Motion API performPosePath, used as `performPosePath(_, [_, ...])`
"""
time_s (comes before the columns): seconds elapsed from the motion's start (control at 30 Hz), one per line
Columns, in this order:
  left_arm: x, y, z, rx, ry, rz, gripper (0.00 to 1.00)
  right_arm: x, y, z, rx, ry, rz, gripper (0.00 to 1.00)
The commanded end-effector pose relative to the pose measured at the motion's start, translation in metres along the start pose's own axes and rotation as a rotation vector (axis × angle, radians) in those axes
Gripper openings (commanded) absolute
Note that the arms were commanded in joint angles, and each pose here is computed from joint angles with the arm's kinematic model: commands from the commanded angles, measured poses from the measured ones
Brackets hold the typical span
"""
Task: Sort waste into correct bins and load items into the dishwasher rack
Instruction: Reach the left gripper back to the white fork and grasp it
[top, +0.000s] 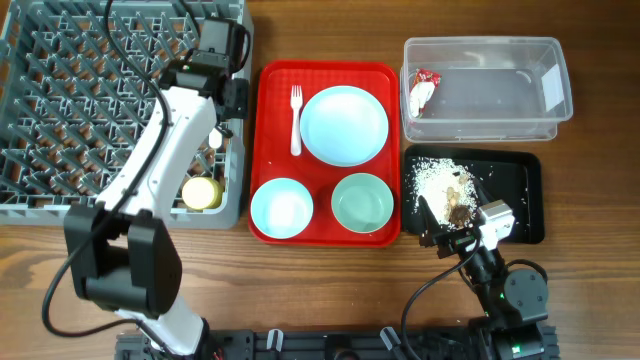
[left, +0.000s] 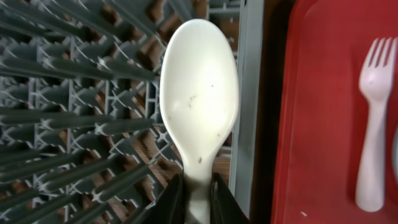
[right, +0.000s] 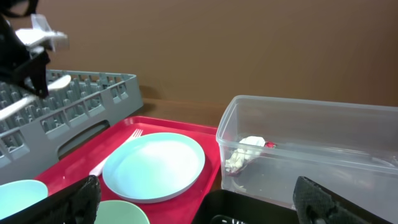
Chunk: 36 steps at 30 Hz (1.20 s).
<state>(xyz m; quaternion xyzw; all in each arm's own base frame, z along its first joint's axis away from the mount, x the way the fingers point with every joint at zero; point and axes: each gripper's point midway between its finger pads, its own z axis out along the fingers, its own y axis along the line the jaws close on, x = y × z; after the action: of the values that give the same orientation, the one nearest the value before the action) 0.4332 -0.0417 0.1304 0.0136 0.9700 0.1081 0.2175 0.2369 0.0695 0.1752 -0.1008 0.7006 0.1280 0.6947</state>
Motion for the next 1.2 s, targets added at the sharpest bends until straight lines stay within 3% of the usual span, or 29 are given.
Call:
performPosePath(0.0, [0.005,-0.003,0.011,0.043,0.027,-0.003,0.24,-0.002,0.001,-0.001,-0.007,-0.013,-0.014,1.0])
performPosePath(0.03, [0.005,-0.003,0.01,0.043,0.024,-0.003,0.3,-0.002,0.001,-0.001,-0.007,-0.013,-0.014,1.0])
performPosePath(0.1, [0.005,-0.006,0.005,0.062,0.028,-0.014,0.59,-0.002,0.001,-0.001,-0.007,-0.013,-0.015,1.0])
performPosePath(0.2, [-0.001,-0.027,-0.017,0.182,-0.004,-0.019,0.68,-0.002,0.001,-0.001,-0.006,-0.013,-0.015,1.0])
performPosePath(0.3, [-0.005,-0.071,-0.04,0.379,-0.035,0.013,0.67,-0.002,0.001,-0.001,-0.007,-0.013,-0.014,1.0])
performPosePath(0.37, [-0.003,-0.093,-0.043,0.431,-0.037,0.041,0.64,-0.002,0.001,-0.001,-0.006,-0.013,-0.014,1.0])
performPosePath(0.43, [-0.002,-0.105,-0.036,0.421,-0.031,0.044,0.63,-0.002,0.001,-0.001,-0.007,-0.013,-0.015,1.0])
performPosePath(0.6, [0.013,-0.115,0.026,0.288,0.083,-0.17,0.57,-0.002,0.001,-0.001,-0.007,-0.013,-0.014,1.0])
performPosePath(1.1, [0.049,-0.156,0.089,0.276,0.187,-0.095,0.56,-0.002,0.001,-0.001,-0.007,-0.013,-0.014,1.0])
performPosePath(1.17, [0.045,-0.155,0.09,0.269,0.171,-0.097,0.5,-0.002,0.001,-0.001,-0.007,-0.013,-0.014,1.0])
